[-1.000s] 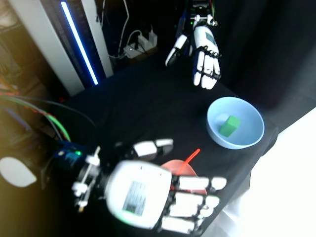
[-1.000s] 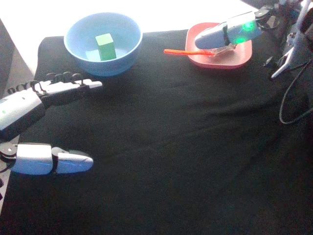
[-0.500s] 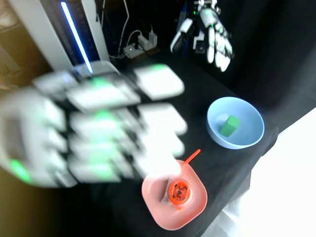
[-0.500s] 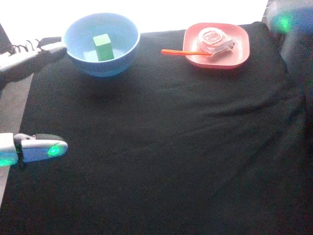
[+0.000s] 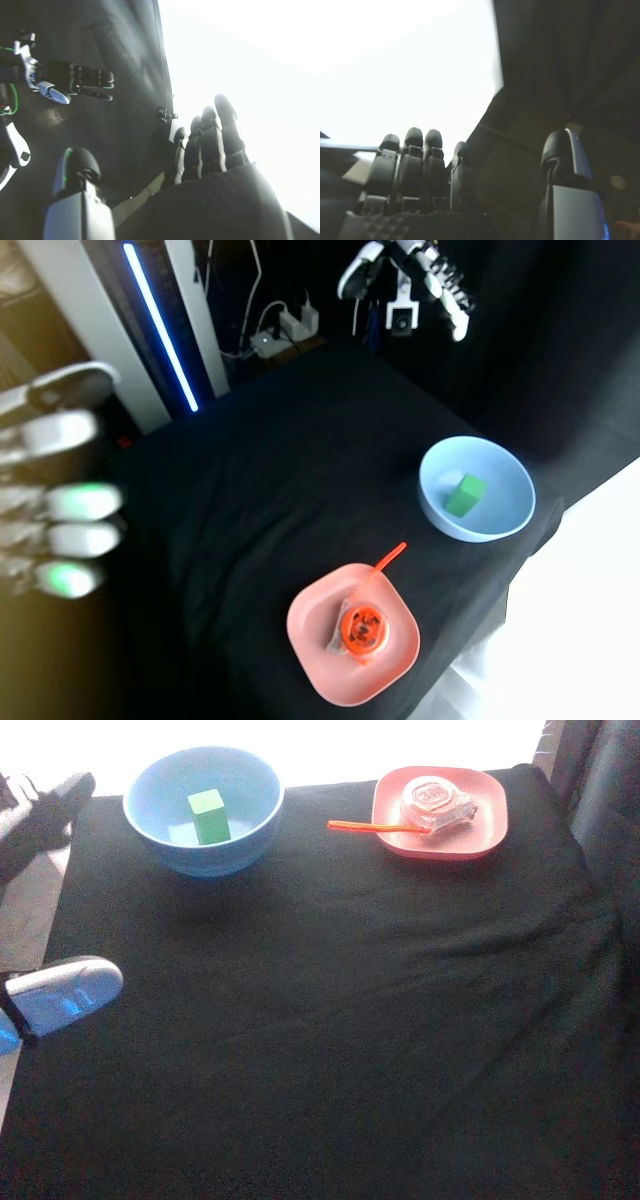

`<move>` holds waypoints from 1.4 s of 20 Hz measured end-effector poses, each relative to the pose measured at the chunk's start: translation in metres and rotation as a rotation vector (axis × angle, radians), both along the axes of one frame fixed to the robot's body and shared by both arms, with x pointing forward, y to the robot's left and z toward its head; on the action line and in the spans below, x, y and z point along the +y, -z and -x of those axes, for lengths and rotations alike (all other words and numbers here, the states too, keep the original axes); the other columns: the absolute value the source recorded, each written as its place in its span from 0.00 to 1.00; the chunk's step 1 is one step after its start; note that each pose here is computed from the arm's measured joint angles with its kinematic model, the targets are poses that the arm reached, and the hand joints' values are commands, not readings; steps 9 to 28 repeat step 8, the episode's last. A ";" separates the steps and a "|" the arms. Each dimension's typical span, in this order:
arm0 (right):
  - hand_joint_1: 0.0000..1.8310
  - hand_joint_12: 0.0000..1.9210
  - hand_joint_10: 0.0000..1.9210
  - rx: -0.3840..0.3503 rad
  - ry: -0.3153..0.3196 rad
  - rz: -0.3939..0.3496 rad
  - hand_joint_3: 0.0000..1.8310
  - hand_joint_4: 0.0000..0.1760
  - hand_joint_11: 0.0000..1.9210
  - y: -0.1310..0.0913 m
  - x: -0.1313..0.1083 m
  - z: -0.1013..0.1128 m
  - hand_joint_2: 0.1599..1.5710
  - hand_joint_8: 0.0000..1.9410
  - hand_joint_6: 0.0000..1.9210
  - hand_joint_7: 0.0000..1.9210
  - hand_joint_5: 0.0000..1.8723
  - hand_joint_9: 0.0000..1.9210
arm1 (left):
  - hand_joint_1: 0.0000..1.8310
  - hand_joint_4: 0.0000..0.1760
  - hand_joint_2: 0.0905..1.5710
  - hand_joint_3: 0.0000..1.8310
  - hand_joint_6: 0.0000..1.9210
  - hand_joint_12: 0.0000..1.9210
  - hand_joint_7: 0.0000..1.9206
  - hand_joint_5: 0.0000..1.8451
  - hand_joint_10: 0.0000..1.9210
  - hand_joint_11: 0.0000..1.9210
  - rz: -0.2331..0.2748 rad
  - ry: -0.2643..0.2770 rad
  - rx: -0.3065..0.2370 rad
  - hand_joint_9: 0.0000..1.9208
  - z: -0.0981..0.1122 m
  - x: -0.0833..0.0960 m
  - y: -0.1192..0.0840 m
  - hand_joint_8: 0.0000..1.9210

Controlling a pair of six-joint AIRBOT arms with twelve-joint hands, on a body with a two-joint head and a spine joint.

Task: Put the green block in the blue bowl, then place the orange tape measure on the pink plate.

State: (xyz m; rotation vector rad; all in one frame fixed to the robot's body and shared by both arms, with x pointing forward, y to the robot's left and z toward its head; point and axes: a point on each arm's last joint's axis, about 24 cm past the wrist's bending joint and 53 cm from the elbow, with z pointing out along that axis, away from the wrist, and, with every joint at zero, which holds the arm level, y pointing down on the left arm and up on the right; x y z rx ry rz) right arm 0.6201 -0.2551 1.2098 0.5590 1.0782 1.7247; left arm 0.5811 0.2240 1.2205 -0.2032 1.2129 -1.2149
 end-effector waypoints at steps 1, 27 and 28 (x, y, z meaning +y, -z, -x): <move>0.36 0.00 0.00 0.004 -0.004 0.003 0.01 1.00 0.00 0.002 0.002 0.000 0.57 0.00 0.00 0.08 0.06 0.03 | 0.08 0.26 0.70 0.00 0.00 0.30 0.03 0.02 0.00 0.00 0.004 -0.005 0.007 0.07 0.000 0.001 0.002 0.00; 0.37 0.01 0.01 0.000 -0.008 0.001 0.01 0.69 0.02 0.003 0.003 0.001 0.56 0.00 0.00 0.07 0.04 0.07 | 0.18 0.49 0.66 0.00 0.00 0.16 0.02 0.01 0.01 0.00 0.010 -0.013 0.012 0.05 -0.002 0.002 0.003 0.01; 0.37 0.01 0.01 0.000 -0.008 0.001 0.01 0.69 0.02 0.003 0.003 0.001 0.56 0.00 0.00 0.07 0.04 0.07 | 0.18 0.49 0.66 0.00 0.00 0.16 0.02 0.01 0.01 0.00 0.010 -0.013 0.012 0.05 -0.002 0.002 0.003 0.01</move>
